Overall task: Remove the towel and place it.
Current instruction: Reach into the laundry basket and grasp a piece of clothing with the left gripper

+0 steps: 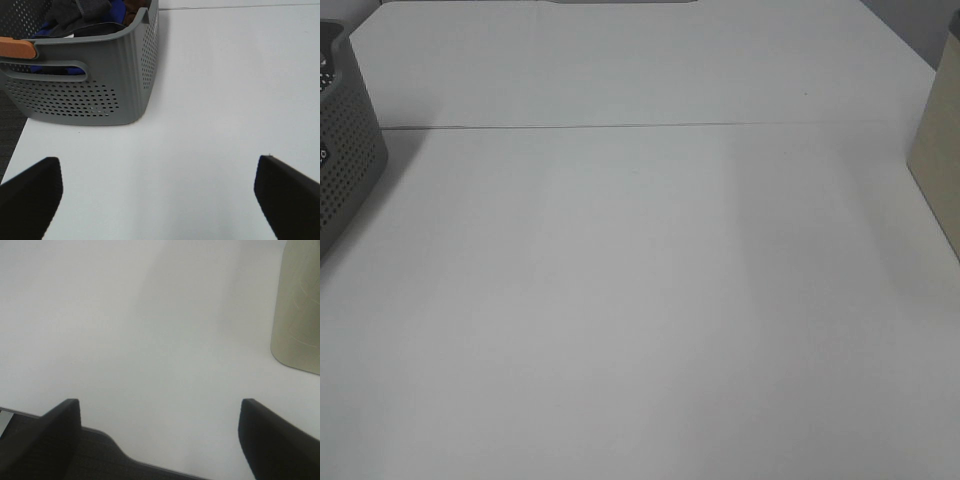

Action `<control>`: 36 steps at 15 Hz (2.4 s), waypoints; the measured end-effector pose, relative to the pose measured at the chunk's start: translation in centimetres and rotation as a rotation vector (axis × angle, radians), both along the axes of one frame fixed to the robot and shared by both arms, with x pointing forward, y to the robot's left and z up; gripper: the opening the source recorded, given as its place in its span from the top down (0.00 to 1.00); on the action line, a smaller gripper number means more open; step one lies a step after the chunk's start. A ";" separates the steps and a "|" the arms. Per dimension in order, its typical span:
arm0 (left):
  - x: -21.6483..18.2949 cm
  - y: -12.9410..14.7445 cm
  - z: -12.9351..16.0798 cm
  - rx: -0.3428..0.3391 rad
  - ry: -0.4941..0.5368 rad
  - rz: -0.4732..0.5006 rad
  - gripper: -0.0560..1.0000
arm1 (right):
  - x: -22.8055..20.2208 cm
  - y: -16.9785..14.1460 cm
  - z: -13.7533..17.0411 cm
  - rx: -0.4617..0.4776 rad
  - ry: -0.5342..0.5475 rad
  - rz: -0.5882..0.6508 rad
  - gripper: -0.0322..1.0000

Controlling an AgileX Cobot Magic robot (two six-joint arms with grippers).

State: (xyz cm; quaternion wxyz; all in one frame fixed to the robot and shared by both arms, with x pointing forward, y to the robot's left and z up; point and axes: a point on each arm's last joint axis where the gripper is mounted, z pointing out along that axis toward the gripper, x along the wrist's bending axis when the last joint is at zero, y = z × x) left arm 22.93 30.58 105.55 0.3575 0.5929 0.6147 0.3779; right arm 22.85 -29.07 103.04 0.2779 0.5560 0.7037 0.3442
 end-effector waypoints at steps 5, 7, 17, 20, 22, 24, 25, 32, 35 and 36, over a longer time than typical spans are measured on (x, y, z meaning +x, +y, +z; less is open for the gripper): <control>0.0 0.0 0.0 0.001 -0.001 -0.001 0.01 | 0.0 0.0 0.0 0.000 0.000 0.000 0.17; 0.0 0.0 0.0 0.001 -0.001 -0.001 0.01 | 0.0 0.0 0.0 0.000 0.000 0.000 0.17; 0.0 0.0 0.0 0.001 -0.001 -0.001 0.01 | 0.0 0.0 0.0 0.000 0.000 0.000 0.17; 0.0 0.0 0.0 0.002 -0.001 -0.001 0.01 | 0.0 0.0 0.0 0.000 0.000 0.000 0.17; 0.0 0.0 0.0 0.002 -0.001 -0.001 0.01 | 0.0 0.0 0.0 0.000 0.000 0.000 0.17; 0.0 0.0 0.0 0.002 -0.001 -0.001 0.01 | 0.0 0.0 0.0 0.000 0.000 0.000 0.17; 0.0 0.0 0.0 0.002 -0.001 -0.001 0.01 | 0.0 0.0 0.0 0.000 0.000 0.000 0.17; -0.1 0.0 1.3 0.021 0.045 -0.010 0.01 | 0.0 0.0 0.0 0.000 0.000 0.000 0.17; 1.5 0.2 6.6 0.118 0.134 -0.043 0.01 | 0.1 0.0 -0.2 -0.001 0.007 0.000 0.17; 2.2 0.3 7.6 0.145 0.149 -0.045 0.01 | 0.1 0.0 -0.2 -0.001 0.007 0.000 0.17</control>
